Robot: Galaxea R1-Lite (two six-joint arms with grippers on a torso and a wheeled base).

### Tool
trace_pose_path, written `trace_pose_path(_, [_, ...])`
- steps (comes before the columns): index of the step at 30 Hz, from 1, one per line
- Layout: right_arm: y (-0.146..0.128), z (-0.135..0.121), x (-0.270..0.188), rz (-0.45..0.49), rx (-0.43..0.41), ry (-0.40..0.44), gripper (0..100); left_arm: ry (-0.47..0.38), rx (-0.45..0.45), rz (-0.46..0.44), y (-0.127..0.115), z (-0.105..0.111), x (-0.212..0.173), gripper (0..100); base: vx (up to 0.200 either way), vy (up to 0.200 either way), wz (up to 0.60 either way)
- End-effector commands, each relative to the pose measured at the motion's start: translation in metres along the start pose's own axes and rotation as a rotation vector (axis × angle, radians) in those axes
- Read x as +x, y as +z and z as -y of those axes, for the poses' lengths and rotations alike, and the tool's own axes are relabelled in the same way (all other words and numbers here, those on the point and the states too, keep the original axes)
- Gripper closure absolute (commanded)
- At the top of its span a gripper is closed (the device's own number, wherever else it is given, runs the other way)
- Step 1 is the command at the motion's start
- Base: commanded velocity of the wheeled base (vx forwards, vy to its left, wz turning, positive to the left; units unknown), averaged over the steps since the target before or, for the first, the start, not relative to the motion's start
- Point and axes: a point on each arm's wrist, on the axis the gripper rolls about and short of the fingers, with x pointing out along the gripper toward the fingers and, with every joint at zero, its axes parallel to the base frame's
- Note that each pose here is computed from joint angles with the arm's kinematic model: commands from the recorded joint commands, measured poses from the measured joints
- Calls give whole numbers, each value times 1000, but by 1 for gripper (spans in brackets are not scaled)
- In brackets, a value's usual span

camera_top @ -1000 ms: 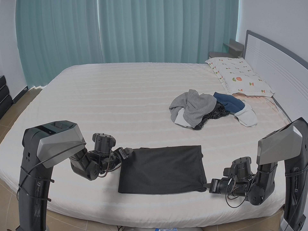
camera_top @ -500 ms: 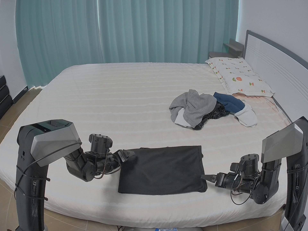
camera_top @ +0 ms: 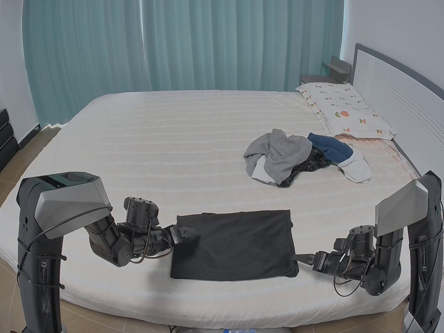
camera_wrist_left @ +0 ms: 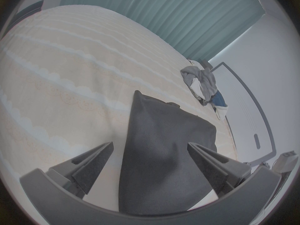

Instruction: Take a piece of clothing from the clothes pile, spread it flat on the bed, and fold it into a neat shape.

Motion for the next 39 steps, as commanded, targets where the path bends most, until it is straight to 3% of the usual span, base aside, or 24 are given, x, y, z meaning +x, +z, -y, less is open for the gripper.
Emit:
trace_pose_path(1, [-5,4,2,-17,5,-11,0,9,29,-15,-5,-2,-1,0,0,0,0])
trace_pose_path(14, [-5,3,2,-17,4,-9,0,69,45,10,-11,-4,9,0,0,0,0])
trace_pose_path(15, [-5,3,2,-17,4,-9,0,69,45,10,-11,-4,9,100,0,0,0])
trace_pose_path(39, [-3,4,2,-12,21,-7,0,57,39,19,-6,-3,9,100,0,0,0])
